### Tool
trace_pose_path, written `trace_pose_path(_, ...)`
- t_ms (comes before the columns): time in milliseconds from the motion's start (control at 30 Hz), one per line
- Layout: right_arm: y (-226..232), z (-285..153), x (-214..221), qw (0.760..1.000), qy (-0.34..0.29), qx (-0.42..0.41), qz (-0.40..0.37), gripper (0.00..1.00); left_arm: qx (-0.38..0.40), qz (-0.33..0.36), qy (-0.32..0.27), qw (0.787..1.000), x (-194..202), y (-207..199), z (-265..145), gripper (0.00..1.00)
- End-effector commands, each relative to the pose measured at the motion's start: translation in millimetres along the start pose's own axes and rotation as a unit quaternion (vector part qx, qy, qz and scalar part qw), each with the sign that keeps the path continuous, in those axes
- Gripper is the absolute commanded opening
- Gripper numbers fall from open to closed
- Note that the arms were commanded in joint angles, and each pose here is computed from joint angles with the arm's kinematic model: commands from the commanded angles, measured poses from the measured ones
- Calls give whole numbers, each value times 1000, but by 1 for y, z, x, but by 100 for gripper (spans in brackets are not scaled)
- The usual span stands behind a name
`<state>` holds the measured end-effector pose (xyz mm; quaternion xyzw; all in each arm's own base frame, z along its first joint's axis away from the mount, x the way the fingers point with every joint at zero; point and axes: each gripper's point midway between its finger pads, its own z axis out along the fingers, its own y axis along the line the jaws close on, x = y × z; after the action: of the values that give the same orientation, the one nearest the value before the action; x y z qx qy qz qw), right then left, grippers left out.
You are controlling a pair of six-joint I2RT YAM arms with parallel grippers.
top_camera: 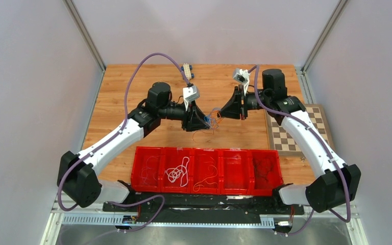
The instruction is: Untangle the cables
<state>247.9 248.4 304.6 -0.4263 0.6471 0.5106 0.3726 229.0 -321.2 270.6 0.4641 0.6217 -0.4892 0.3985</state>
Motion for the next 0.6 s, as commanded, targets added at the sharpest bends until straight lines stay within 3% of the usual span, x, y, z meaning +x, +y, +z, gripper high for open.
trace_pose_path(0,2,1,-18,999,-12,-8,-45,0,1,-3,-23,1000,-23,-3,1,46)
trace_pose_path(133,-2,0,-16,999,-11,3,-46,0,17,-7,-35,999,-28,-12,-2,23)
trace_pose_path(200,-6,-1,-16,999,-10,14,-47,0,18,-10,-38,999,-29,-16,-5,4)
trace_pose_path(267,-14,-4,-17,998,-10,34,-45,0,16,-13,-39,999,-29,-18,-9,0)
trace_pose_path(567,-53,-41,-19,993,-27,117,-19,0,-59,-58,-43,996,-14,2,-52,0)
